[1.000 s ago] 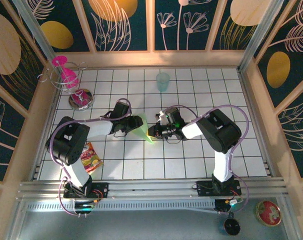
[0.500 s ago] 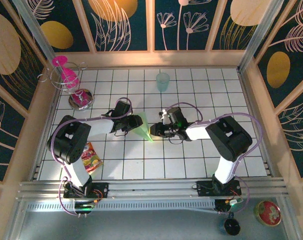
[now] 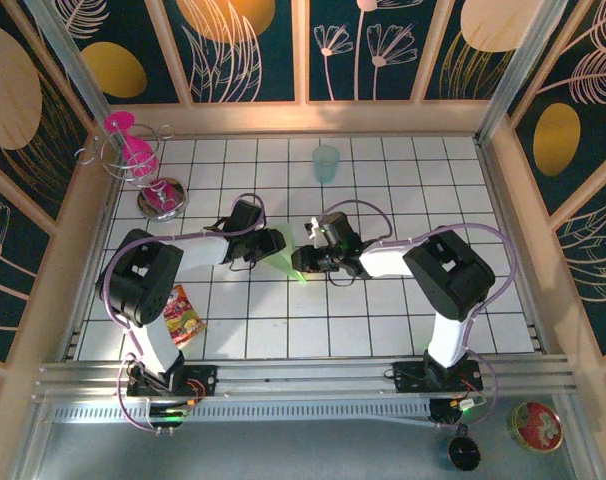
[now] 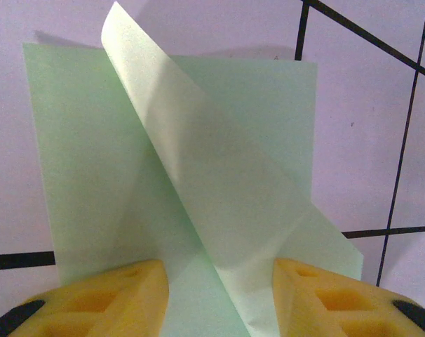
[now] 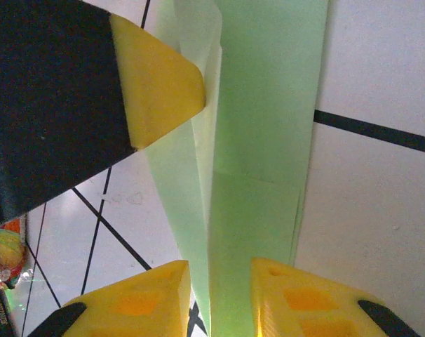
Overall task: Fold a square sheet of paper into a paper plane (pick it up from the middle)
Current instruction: Fourth fold the wing at the center of the table.
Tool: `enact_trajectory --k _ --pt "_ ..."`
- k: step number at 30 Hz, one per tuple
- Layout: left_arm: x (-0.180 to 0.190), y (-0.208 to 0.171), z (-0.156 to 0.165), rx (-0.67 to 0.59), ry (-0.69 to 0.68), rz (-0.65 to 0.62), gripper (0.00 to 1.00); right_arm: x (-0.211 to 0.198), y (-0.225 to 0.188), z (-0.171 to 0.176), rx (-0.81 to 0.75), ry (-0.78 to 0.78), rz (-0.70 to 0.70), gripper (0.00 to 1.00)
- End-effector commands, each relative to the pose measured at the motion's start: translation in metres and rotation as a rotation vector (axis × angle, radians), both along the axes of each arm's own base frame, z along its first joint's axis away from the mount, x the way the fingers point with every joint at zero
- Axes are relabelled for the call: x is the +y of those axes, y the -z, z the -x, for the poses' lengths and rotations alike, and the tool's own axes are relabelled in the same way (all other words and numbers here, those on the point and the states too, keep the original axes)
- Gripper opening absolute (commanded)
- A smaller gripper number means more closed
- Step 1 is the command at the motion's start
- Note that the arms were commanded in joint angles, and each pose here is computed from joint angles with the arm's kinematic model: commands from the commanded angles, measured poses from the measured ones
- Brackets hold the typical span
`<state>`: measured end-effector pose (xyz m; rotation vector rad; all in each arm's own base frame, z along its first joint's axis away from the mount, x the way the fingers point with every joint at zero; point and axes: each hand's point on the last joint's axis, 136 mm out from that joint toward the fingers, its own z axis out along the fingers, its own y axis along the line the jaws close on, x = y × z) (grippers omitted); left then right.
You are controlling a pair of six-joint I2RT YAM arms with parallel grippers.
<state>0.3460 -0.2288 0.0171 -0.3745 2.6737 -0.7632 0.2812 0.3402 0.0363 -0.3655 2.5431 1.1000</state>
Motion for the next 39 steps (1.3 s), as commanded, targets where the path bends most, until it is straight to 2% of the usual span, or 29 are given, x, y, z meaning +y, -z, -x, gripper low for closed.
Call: enact_trajectory --k 1,10,25,30,39 --pt "0.049 0.07 0.051 0.232 -0.032 -0.234 0.46 0.007 -0.002 -0.007 -0.042 -0.017 0.01 0.28" --pt "0.048 0.072 0.052 0.238 -0.031 -0.228 0.46 0.014 -0.004 -0.013 -0.089 -0.025 0.004 0.27" --pt "0.046 0.07 0.052 0.235 -0.03 -0.215 0.46 0.019 -0.002 -0.016 -0.078 -0.041 -0.05 0.17" --pt "0.042 0.06 0.048 0.21 -0.033 -0.192 0.46 0.018 -0.001 -0.01 -0.036 -0.06 -0.089 0.1" --pt "0.034 0.036 0.035 0.155 -0.036 -0.152 0.46 0.016 0.0 -0.007 0.001 -0.052 -0.121 0.05"
